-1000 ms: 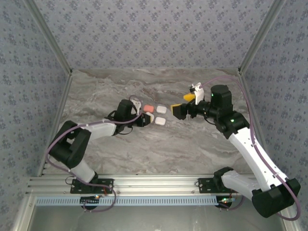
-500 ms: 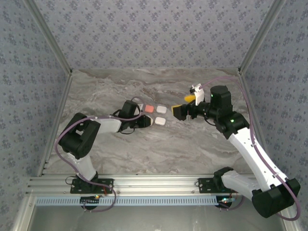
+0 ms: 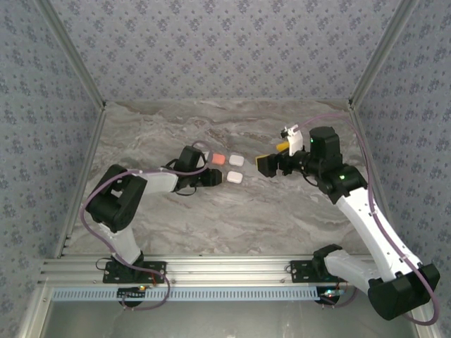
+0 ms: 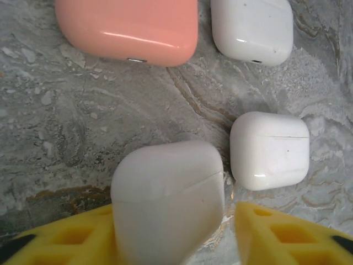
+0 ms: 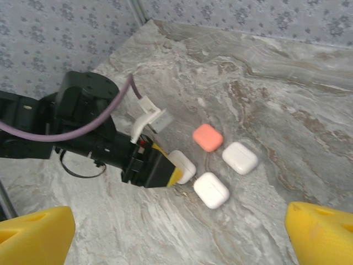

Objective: Insert the wireless bluetooth earbuds into the charging case

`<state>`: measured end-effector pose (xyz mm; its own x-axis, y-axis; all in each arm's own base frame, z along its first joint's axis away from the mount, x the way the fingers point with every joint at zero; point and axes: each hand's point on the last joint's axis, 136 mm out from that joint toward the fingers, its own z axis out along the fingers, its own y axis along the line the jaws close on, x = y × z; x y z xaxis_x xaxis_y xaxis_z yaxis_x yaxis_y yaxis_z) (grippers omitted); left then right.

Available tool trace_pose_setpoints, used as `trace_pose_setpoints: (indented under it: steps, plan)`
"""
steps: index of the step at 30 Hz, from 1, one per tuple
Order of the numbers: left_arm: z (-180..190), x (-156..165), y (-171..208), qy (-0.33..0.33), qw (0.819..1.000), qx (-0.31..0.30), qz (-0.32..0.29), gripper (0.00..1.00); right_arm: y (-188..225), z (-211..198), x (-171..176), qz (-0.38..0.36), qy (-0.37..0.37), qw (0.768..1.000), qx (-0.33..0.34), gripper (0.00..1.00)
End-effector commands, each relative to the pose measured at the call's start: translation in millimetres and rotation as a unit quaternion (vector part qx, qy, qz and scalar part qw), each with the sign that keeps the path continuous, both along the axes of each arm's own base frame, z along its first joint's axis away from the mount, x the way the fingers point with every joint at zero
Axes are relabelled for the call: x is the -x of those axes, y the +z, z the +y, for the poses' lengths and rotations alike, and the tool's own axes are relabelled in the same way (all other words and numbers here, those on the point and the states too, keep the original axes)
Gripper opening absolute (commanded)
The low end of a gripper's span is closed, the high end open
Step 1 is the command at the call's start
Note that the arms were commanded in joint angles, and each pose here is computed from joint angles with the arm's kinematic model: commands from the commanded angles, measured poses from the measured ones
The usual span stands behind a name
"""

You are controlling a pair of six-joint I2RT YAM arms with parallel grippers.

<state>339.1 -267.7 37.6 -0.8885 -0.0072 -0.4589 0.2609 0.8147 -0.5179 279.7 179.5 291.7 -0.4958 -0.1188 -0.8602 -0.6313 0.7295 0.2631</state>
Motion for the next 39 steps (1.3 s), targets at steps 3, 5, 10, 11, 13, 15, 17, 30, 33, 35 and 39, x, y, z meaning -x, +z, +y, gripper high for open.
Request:
trace_pose_setpoints:
  steps: [3, 5, 10, 11, 13, 15, 17, 30, 33, 35, 39]
  plan:
    - [11, -10, 28, 0.004, 0.999, -0.018, -0.038, 0.65, 16, -22, 1, -0.028, -0.037, 0.999, 0.018, 1.00]
    - [13, -11, 37, 0.005, 0.999, -0.020, -0.051, 0.71, 14, -29, 1, -0.030, -0.050, 0.998, 0.025, 1.00]
    - [26, -13, 62, 0.014, 0.995, -0.034, -0.088, 0.80, 7, -54, -5, -0.041, -0.106, 0.992, 0.047, 1.00]
    - [29, -13, 69, 0.017, 0.994, -0.034, -0.101, 0.82, 4, -62, -8, -0.044, -0.127, 0.989, 0.055, 1.00]
    - [35, -12, 84, 0.024, 0.991, -0.034, -0.129, 0.85, -3, -79, -13, -0.047, -0.168, 0.982, 0.067, 1.00]
    - [44, -11, 98, 0.038, 0.985, -0.037, -0.166, 0.89, -11, -104, -19, -0.051, -0.234, 0.968, 0.070, 1.00]
    - [57, -11, 109, 0.056, 0.977, -0.050, -0.201, 0.94, -25, -137, -25, -0.052, -0.324, 0.942, 0.066, 1.00]
    - [188, -2, 160, 0.252, 0.869, -0.220, -0.366, 0.99, -146, -226, -39, -0.079, -0.472, 0.870, 0.116, 1.00]
    - [202, 1, 154, 0.257, 0.854, -0.261, -0.369, 0.99, -158, -222, -52, -0.096, -0.456, 0.878, 0.111, 1.00]
    - [210, 1, 148, 0.260, 0.851, -0.273, -0.366, 0.99, -159, -216, -62, -0.109, -0.437, 0.886, 0.110, 1.00]
    - [236, 2, 136, 0.294, 0.836, -0.281, -0.369, 0.99, -161, -211, -80, -0.133, -0.418, 0.892, 0.113, 1.00]
